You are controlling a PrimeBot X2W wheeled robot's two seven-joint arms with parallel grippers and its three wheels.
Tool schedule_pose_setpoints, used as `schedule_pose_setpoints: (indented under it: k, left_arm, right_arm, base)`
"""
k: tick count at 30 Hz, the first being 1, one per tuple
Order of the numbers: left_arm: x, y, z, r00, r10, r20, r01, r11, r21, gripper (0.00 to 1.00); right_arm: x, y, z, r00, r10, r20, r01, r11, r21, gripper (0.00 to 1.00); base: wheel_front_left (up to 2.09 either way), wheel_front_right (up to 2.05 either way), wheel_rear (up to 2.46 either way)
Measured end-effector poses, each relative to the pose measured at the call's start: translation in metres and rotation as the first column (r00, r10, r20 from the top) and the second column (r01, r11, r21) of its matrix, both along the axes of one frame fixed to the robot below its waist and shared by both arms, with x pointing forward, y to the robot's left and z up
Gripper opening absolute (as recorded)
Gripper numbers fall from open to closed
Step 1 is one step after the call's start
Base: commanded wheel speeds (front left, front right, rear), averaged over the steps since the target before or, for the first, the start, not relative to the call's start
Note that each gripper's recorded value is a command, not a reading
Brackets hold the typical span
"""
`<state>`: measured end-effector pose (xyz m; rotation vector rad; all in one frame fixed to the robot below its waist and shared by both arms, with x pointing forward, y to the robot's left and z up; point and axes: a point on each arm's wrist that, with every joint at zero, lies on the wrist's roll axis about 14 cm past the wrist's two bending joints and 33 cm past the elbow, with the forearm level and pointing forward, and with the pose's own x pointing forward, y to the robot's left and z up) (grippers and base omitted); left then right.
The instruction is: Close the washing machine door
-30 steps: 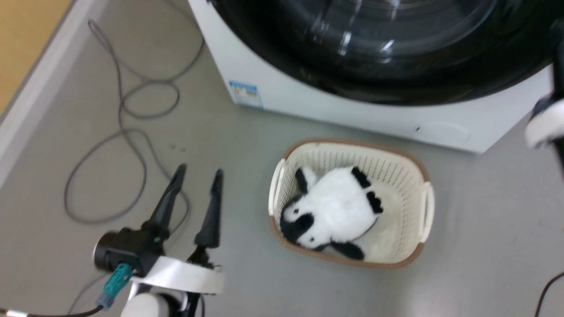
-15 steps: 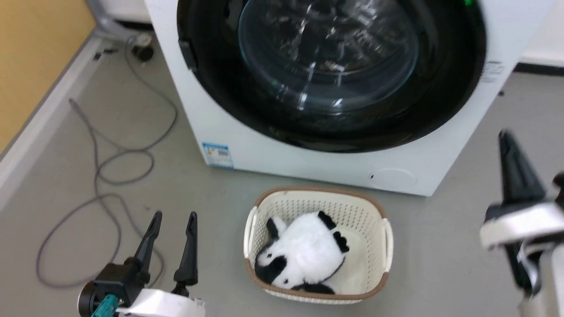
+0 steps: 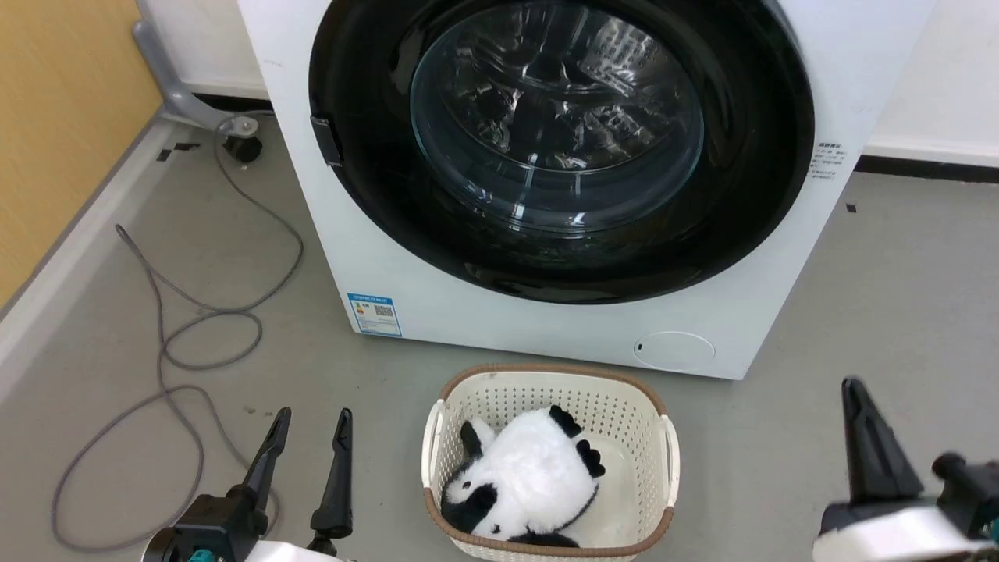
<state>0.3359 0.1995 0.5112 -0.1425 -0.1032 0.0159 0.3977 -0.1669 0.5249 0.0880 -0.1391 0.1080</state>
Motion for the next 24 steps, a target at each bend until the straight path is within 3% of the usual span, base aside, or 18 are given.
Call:
schedule_pose_setpoints:
  k: [2,3,4,21,22,24]
  left_arm:
    - [-0.002,0.001,0.002,1.0,0.003,0.006,-0.003,1.0,0.0,1.0]
    - [-0.002,0.001,0.003,1.0,0.004,0.01,-0.004,1.0,0.0,1.0]
    - [-0.002,0.001,0.003,1.0,0.004,0.01,-0.004,1.0,0.0,1.0]
    - [-0.004,-0.007,0.005,1.0,-0.023,0.018,0.022,1.0,0.014,1.0]
    - [-0.004,-0.008,0.005,1.0,-0.024,0.017,0.024,1.0,0.014,0.0]
    - [-0.004,-0.008,0.005,1.0,-0.025,0.017,0.024,1.0,0.013,0.0]
  right_arm:
    - [-0.008,0.001,-0.006,1.0,0.003,-0.019,-0.003,1.0,0.001,0.0]
    - [-0.013,0.001,-0.009,1.0,0.003,-0.029,-0.003,1.0,0.003,0.17]
    - [-0.013,0.001,-0.009,1.0,0.003,-0.029,-0.003,1.0,0.003,1.0]
    - [-0.02,0.008,-0.006,1.0,0.025,-0.017,-0.025,1.0,0.001,1.0]
    - [-0.02,0.008,-0.006,1.0,0.025,-0.018,-0.025,1.0,0.001,0.0]
    - [-0.02,0.008,-0.006,1.0,0.025,-0.018,-0.025,1.0,0.001,0.0]
  base:
    - [0.0,0.0,0.0]
    - [0.0,0.0,0.0]
    - [0.0,0.0,0.0]
    - [0.0,0.0,0.0]
    - [0.0,0.0,0.0]
    - [0.0,0.0,0.0]
